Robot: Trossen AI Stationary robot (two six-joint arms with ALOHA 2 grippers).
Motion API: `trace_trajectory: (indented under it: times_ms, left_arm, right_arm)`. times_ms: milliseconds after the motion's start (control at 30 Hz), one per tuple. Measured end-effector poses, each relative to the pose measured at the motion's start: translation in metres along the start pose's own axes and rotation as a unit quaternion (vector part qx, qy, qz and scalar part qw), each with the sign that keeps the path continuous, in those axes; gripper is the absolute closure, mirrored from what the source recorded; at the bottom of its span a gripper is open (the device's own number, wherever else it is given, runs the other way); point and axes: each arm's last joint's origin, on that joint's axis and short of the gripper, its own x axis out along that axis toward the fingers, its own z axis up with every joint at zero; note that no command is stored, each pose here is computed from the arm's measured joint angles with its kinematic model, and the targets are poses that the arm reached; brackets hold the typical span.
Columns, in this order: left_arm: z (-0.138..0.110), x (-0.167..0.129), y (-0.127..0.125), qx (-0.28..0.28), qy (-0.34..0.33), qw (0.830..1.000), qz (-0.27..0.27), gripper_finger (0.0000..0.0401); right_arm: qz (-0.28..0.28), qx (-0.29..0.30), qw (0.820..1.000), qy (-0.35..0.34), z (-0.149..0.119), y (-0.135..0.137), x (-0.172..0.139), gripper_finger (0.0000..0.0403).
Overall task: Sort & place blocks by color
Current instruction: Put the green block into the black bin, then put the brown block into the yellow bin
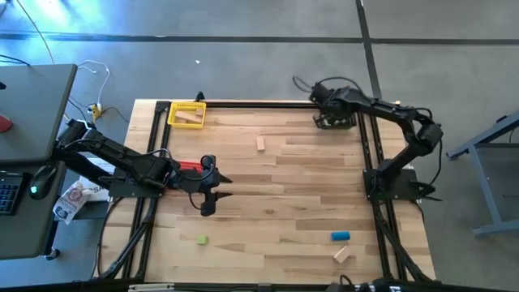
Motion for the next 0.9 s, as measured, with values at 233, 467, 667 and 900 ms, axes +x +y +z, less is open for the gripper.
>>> trace_trajectory:
  times_ms: [233, 467, 667, 900]
  left_arm:
    - [0.0, 0.0, 0.0, -0.001, 0.0, 1.0, 0.0, 0.0217]
    - [0.0, 0.0, 0.0, -0.002, 0.0, 1.0, 0.001, 0.0217]
    - [0.0, 0.0, 0.0, 0.0, 0.0, 1.0, 0.001, 0.0217]
    - [0.0, 0.0, 0.0, 0.0, 0.0, 1.0, 0.001, 0.0217]
  right_arm:
    - [0.065, 0.072, 0.995, 0.025, 0.015, -0.027, 0.017, 0.0292]
    - [0.088, 0.089, 0.991, 0.043, 0.019, -0.041, 0.025, 0.0278]
    - [0.089, 0.071, 0.993, 0.042, 0.019, -0.042, 0.025, 0.0234]
    - [0.084, 0.071, 0.993, 0.04, 0.019, -0.042, 0.025, 0.0199]
